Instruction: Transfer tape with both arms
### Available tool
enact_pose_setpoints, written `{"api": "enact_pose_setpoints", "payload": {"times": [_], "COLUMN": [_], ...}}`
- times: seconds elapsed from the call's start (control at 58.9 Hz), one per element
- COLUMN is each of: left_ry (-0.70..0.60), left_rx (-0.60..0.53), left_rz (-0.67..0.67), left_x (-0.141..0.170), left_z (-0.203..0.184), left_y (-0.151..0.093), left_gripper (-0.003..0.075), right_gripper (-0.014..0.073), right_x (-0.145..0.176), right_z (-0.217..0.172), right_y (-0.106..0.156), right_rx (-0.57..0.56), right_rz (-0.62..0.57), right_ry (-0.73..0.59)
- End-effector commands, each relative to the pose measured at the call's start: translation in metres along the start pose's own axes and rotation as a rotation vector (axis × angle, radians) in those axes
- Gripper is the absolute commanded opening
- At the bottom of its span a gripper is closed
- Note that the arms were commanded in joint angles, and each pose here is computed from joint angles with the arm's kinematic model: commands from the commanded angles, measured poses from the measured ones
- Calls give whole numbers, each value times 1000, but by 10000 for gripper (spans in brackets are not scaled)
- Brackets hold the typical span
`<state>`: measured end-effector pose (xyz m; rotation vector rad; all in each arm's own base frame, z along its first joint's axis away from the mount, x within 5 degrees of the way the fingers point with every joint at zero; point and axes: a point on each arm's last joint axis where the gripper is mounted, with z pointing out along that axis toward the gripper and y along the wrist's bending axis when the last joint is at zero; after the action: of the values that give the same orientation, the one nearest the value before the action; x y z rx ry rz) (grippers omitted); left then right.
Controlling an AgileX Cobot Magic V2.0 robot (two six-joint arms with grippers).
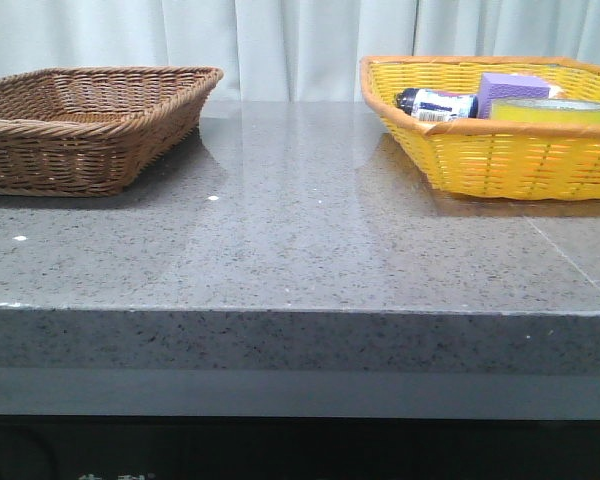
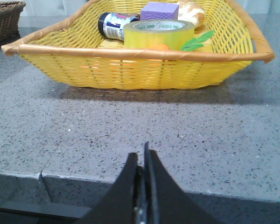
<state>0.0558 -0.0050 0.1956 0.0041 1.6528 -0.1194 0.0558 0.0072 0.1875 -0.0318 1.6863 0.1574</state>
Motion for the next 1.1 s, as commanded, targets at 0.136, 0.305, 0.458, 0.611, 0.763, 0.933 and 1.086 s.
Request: {"api": "enact_pose_setpoints", "payload": {"times": [0.136,0.305,0.458,0.611,0.763,0.933,1.086], "left_ry": [-66,-66,-66,-69,-69,-79,-205], "left_rx": [-3,-3,-3,-3,-3,-3,6], "left_rz": [-19,-19,-19,-19,-19,-19,-139], "left_x": [4,4,4,4,4,3,-13], "left_z": [1,1,1,1,1,1,-2], "left_y": [1,1,1,1,1,1,1], "left_gripper": [-20,-20,-20,-20,-20,-20,-20], "right_gripper": [-70,-70,-70,-70,-70,-70,-70], "right_x": [-17,-17,-17,-17,-17,-19,-29], "right_z": [-5,-5,-5,-5,-5,-5,-7], "right_y": [1,1,1,1,1,1,2], "right_rx": [0,0,0,0,0,0,-3], "right_rz": [-5,-5,-5,-5,-5,-7,-5], "right_ry": [-131,-131,-131,-131,-131,-151,-209]}}
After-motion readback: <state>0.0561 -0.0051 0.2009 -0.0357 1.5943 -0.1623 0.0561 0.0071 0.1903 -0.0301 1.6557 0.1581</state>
